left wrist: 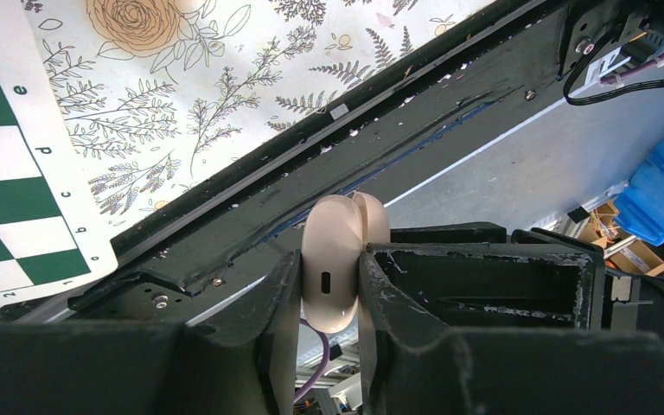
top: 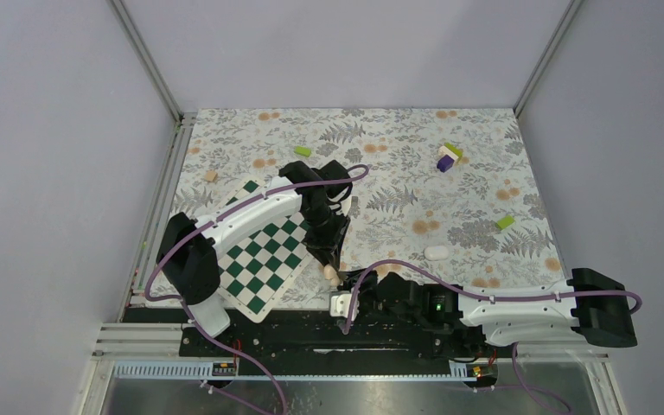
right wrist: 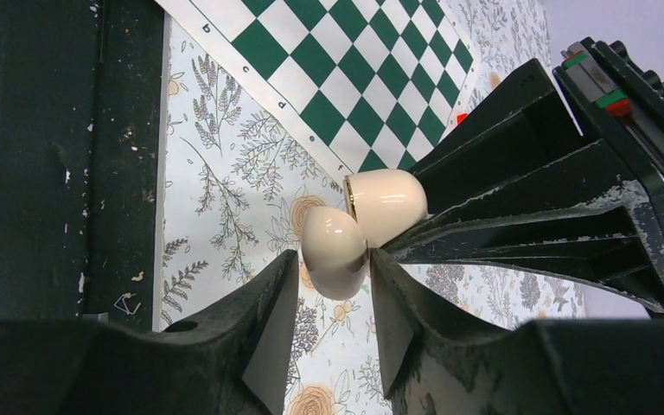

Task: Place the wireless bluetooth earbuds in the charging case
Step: Pass from the left arm to the right

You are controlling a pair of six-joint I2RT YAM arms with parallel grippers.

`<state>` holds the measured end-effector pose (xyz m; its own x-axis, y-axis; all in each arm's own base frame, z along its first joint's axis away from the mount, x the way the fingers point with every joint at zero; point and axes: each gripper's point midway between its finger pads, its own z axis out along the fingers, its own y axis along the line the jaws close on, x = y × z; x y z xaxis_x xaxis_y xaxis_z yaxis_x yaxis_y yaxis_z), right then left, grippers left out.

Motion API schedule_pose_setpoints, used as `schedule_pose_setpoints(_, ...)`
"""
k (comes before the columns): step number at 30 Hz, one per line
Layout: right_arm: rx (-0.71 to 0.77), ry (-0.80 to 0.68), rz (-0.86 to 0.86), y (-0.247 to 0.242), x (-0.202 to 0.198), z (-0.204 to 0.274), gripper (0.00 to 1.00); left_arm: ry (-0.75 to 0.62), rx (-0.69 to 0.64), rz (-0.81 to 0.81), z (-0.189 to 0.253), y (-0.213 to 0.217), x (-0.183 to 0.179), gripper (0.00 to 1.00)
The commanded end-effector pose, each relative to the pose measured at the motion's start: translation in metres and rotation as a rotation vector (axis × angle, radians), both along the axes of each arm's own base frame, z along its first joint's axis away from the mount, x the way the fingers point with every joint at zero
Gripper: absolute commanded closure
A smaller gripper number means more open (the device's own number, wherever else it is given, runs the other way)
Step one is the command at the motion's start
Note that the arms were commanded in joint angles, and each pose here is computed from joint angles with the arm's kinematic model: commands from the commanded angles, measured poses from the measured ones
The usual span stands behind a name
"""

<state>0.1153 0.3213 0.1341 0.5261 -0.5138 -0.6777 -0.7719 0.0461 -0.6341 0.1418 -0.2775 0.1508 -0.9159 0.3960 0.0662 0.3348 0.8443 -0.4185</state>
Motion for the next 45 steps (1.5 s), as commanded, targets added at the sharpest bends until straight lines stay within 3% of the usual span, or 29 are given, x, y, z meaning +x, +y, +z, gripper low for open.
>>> schedule_pose_setpoints(1,0.085,-0.03,-0.02,0.012,0.007,0.028,0.59,-0.027,-0.029,-0.009,0.012,-0.003,0.002,1.0)
schedule_pose_setpoints(20,0.108,-0.02,-0.051,0.007,0.01,0.029,1.0,-0.014,-0.043,-0.022,0.012,-0.006,0.002,0.99)
schedule_pose_setpoints(31,0.102,0.019,-0.088,-0.002,0.01,0.016,1.0,0.003,-0.076,-0.033,0.012,-0.014,0.003,0.73)
schedule_pose_setpoints(38,0.093,0.028,-0.112,-0.006,0.012,0.008,1.0,0.002,-0.09,-0.023,0.012,-0.017,0.008,0.37)
schedule_pose_setpoints(45,0.079,0.03,-0.141,-0.009,0.015,-0.004,1.0,0.032,-0.093,-0.001,0.005,-0.019,0.02,0.29)
